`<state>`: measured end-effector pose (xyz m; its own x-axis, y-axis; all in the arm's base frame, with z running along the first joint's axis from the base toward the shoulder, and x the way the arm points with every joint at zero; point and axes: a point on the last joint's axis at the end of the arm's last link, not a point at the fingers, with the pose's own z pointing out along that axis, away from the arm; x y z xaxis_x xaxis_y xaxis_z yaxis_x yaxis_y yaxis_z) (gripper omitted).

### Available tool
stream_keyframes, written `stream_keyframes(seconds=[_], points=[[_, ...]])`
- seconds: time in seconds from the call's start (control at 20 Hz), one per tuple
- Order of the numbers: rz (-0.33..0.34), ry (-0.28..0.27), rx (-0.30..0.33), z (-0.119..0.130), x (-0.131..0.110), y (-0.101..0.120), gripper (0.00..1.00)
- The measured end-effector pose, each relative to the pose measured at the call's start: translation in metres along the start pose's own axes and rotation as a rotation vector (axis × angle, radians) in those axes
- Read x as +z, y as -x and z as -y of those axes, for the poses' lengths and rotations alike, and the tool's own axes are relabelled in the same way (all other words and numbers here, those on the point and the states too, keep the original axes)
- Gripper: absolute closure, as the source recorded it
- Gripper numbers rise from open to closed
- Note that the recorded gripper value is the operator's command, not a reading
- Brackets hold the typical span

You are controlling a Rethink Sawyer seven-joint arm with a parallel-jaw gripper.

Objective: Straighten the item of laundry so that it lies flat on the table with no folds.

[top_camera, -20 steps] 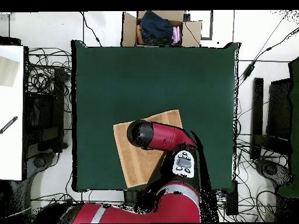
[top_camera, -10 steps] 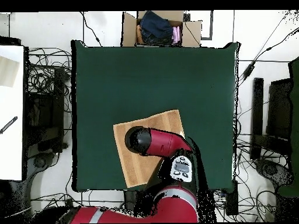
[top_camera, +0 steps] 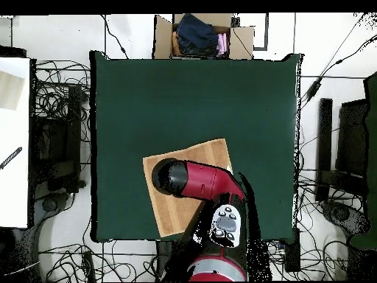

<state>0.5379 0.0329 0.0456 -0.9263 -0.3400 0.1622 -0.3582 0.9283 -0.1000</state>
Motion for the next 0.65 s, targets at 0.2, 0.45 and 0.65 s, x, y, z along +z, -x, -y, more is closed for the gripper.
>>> stream_keyframes(seconds=[0.2,0.45,0.65], points=[[0.009,0.000,0.009,0.002,-0.009,0.001,0.00],[0.004,0.011,0.032,0.006,-0.009,-0.004,0.00],[-0.011,0.024,0.054,0.012,-0.003,-0.012,0.00]])
